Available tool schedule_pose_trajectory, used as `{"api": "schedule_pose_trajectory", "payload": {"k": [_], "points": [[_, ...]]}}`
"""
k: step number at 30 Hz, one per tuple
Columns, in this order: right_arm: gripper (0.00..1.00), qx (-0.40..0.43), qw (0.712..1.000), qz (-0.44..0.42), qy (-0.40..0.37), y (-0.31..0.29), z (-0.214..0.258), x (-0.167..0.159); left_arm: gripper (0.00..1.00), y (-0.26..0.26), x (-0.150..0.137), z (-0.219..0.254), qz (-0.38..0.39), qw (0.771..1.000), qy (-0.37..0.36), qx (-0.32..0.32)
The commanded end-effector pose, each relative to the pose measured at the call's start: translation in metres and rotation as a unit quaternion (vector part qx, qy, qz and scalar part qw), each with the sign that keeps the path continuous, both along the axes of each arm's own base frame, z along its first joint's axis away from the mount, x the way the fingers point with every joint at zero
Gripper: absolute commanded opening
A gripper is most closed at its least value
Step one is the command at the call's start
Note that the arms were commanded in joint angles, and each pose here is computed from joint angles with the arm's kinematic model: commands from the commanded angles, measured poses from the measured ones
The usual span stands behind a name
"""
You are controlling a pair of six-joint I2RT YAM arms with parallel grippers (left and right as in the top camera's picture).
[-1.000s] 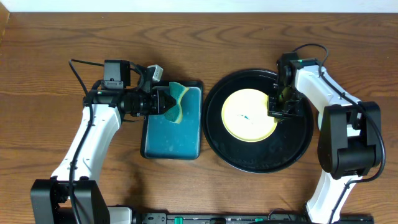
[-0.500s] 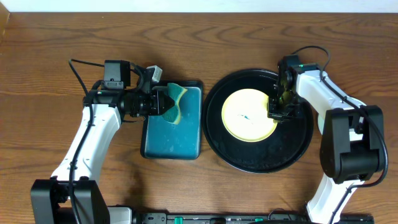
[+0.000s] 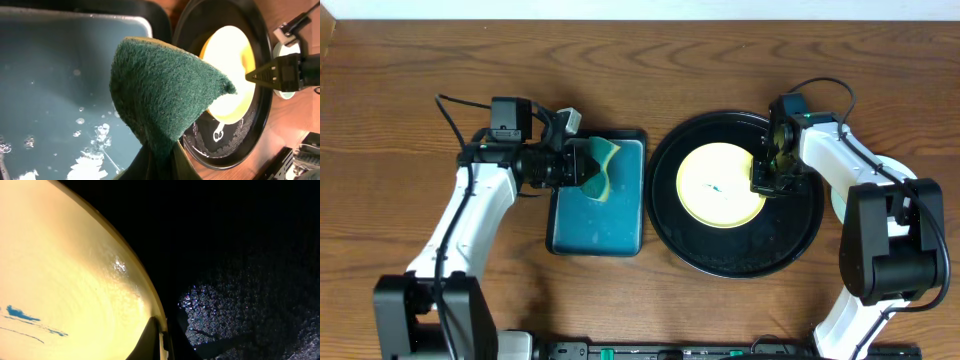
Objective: Clean dirty plates on tray and stack at the side
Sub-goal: 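Hold the green sponge above the blue tray's right edge with the left gripper, then carry the sponge with the left gripper onto the yellow plate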
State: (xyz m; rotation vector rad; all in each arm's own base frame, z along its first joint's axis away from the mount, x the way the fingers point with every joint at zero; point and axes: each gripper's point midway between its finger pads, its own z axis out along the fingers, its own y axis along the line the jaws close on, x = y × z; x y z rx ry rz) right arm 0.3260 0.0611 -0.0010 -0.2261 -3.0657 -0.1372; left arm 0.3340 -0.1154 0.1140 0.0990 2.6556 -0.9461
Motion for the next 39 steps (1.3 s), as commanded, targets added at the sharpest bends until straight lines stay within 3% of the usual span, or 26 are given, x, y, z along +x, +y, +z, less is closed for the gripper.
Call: {"api": "schedule_pose_trajectory", "payload": {"k": [1, 16, 21, 24, 39], "points": [[0.01, -0.031, 0.996, 0.002, 0.081, -0.010, -0.043, -0.039, 0.07, 0.001, -0.003, -0.012, 0.003, 1.000, 0.022, 0.001], [0.01, -0.031, 0.996, 0.002, 0.080, -0.010, -0.043, -0.039, 0.07, 0.003, -0.003, -0.021, 0.061, 0.995, 0.082, -0.013], [0.01, -0.031, 0.996, 0.002, 0.080, -0.010, -0.043, -0.039, 0.07, 0.026, -0.006, -0.038, 0.203, 0.964, 0.170, 0.027], [0.01, -0.031, 0.996, 0.002, 0.080, -0.010, -0.043, -0.039, 0.07, 0.027, -0.010, -0.039, 0.244, 0.947, 0.208, 0.015], [0.01, -0.031, 0.996, 0.002, 0.081, -0.010, -0.043, -0.039, 0.07, 0.019, -0.013, -0.035, 0.279, 0.927, 0.252, -0.022]]}}
